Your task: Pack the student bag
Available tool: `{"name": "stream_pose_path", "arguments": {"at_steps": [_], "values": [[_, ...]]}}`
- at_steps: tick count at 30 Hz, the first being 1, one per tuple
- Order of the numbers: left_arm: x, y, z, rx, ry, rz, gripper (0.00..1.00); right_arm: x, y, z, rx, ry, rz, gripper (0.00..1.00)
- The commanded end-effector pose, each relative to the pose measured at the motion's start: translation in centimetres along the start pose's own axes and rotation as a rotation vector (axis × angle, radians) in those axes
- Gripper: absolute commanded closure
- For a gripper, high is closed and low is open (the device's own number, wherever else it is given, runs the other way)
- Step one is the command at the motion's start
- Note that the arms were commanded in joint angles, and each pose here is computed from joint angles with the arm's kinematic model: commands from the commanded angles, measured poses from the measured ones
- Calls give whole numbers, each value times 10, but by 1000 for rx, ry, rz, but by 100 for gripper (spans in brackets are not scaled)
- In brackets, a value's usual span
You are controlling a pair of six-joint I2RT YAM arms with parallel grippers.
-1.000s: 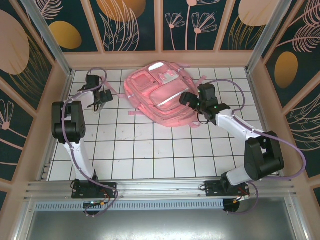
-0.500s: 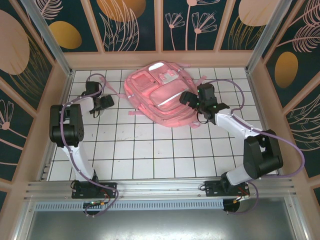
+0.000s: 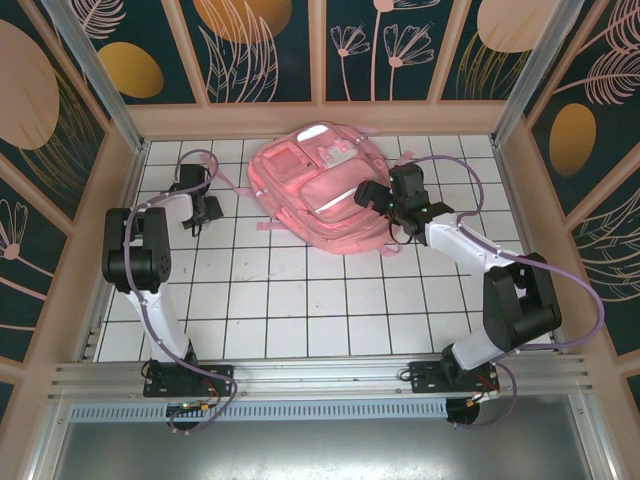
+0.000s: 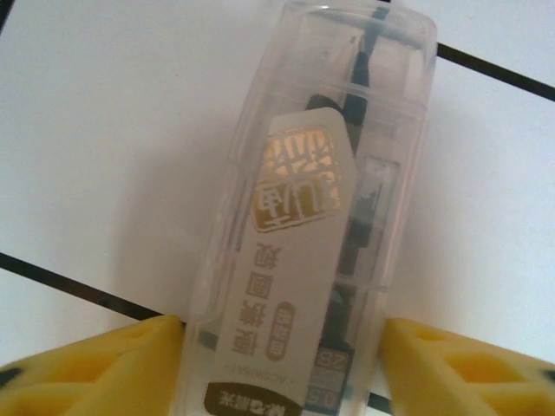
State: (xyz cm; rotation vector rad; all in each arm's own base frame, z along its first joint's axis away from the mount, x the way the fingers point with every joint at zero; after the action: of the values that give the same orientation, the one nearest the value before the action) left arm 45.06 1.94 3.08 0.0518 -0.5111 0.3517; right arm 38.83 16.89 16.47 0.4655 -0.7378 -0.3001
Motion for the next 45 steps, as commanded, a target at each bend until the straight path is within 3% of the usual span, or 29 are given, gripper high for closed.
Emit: {"name": "stream_pose_path", "arguments": {"at_steps": [1, 7, 14, 23, 33, 39, 45], "values": [[-47, 6, -17, 52, 166, -39, 30, 12, 10, 0, 11, -39, 2, 1], [-46, 3, -16, 36, 166, -43, 54, 15, 14, -1, 20, -40, 6, 1], [-16, 0, 18, 6, 33, -4, 65, 17, 30, 2, 105, -29, 28, 2], [25, -68, 112, -333, -158, 18, 66, 14, 98, -2, 314, 36, 121, 7], [-23, -190, 189, -786, -235, -119, 66, 15, 165, 13, 615, 84, 109, 8], [-59, -233, 209, -874, -249, -222, 65, 10, 174, 15, 684, 114, 105, 9], [-70, -250, 222, -900, -273, -255, 65, -1, 165, -1, 647, 155, 59, 13]]}}
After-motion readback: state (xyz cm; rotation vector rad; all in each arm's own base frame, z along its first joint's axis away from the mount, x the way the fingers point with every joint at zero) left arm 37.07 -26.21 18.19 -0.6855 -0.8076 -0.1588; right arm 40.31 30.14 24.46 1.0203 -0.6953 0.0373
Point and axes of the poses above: each hand's point on the last joint's axis, 136 mm out from that joint toward the fingers, its own z axis back along the fingers, its own y axis along the line the jaws close on, x = y × z, the point moved 2 cm from there along z, back along the fingers, and after that the axes turned 3 degrees about -z, right-handed, at the moved point
